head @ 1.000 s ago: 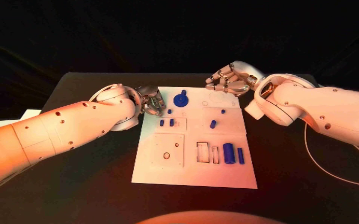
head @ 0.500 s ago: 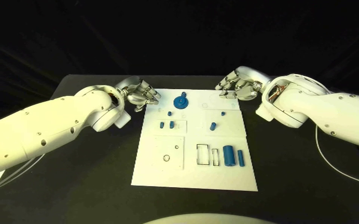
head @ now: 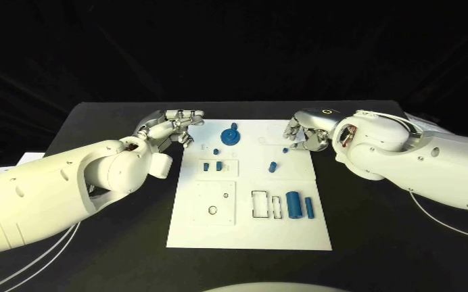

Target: Assemble the parts on the task board

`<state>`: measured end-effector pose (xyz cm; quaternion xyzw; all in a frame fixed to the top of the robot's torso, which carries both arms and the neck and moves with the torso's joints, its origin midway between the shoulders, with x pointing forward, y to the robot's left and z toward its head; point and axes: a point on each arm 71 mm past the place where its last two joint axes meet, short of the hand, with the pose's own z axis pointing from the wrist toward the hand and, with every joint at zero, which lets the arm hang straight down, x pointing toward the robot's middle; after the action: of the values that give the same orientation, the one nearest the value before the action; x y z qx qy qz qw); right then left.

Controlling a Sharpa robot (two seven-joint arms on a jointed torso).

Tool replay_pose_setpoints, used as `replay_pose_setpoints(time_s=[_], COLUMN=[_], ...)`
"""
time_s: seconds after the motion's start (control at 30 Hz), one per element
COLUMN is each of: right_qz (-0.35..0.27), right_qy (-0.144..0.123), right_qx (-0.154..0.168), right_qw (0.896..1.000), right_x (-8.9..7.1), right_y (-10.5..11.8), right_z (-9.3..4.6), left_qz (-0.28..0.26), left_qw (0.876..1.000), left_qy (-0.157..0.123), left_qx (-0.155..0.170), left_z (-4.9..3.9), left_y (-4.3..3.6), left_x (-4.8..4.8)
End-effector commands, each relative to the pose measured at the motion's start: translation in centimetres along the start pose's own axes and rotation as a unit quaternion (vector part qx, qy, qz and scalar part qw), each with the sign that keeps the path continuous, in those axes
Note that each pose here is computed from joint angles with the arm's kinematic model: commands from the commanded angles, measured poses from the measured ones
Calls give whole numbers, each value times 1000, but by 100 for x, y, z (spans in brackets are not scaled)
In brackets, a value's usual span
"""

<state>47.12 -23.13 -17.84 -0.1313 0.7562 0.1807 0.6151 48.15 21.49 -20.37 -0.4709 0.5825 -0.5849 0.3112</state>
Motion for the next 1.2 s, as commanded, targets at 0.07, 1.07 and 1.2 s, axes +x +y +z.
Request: replay_pose_setpoints(time_s=[0.07, 1.07, 1.2], right_qz=[-65, -53, -55], right_qy=[16, 52, 58], right_qx=[8, -15, -14], right_qw=[998, 997, 997], right_x=[56, 245, 264], right_y=[28, 150, 150], right_z=[13, 163, 171], left_qz=[-62, -61, -61], left_qw=[998, 998, 998], left_qy=[-8, -7, -7], left_qx=[31, 27, 26], left_z=[-20, -53, -53], left_y=[-37, -34, -33], left_x=[-6, -11, -9])
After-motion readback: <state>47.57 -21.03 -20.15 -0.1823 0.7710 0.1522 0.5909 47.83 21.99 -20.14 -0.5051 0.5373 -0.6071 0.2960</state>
